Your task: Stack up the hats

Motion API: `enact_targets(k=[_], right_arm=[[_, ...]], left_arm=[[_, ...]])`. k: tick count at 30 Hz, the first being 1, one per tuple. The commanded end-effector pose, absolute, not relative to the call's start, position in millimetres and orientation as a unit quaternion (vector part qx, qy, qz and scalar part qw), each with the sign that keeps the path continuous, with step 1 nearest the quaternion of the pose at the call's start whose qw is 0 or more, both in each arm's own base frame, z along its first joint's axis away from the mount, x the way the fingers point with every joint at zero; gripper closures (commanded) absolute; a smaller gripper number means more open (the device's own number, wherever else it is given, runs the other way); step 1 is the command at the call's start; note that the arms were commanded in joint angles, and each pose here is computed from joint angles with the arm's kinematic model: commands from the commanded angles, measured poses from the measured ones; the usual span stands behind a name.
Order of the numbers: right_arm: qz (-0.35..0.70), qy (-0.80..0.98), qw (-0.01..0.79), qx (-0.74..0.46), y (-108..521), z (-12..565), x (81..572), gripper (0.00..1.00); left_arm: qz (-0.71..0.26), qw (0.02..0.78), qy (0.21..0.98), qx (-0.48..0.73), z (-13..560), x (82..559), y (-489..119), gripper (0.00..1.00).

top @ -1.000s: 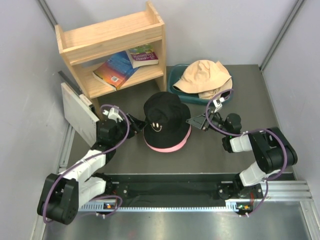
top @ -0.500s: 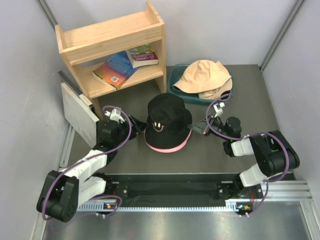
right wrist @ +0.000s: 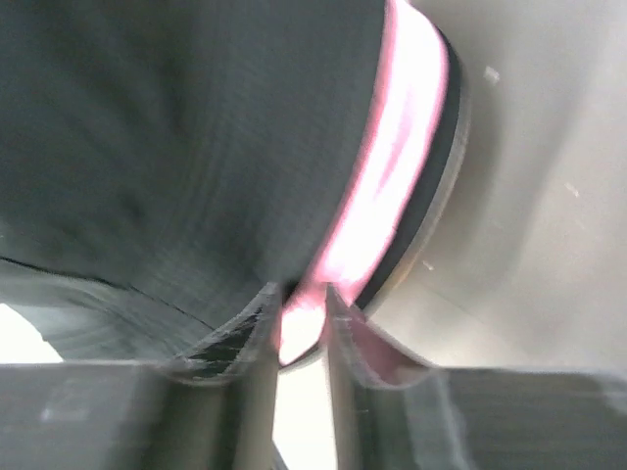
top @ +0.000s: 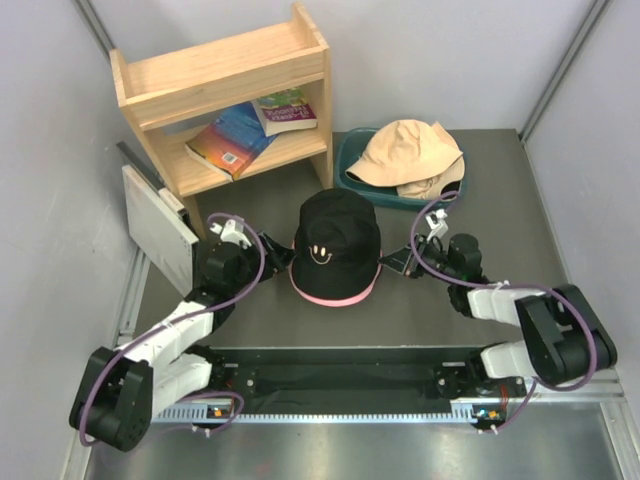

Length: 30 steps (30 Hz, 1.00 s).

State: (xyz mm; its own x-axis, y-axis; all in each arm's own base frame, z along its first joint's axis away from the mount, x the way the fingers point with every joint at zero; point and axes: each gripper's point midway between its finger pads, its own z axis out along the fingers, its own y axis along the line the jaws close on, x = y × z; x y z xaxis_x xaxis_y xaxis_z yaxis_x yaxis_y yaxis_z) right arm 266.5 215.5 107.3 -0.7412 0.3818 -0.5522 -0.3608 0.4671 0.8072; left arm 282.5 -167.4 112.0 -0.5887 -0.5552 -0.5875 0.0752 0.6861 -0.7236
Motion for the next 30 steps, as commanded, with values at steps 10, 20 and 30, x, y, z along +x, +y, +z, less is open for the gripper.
enact_targets(k=[10,20,30], right_arm=[[0.357,0.825,0.437,-0.023,166,167,266,0.07],[0.181,0.810,0.557,0.003,106,271,321,0.05],[0.076,0.813,0.578,0.009,98,296,432,0.05]], left_arm=[[-0.197,0.472,0.858,-0.047,182,297,-129,0.01],[-0.145,0.477,0.866,0.036,232,304,-123,0.01],[-0.075,0.533,0.843,0.011,229,308,-90,0.01]])
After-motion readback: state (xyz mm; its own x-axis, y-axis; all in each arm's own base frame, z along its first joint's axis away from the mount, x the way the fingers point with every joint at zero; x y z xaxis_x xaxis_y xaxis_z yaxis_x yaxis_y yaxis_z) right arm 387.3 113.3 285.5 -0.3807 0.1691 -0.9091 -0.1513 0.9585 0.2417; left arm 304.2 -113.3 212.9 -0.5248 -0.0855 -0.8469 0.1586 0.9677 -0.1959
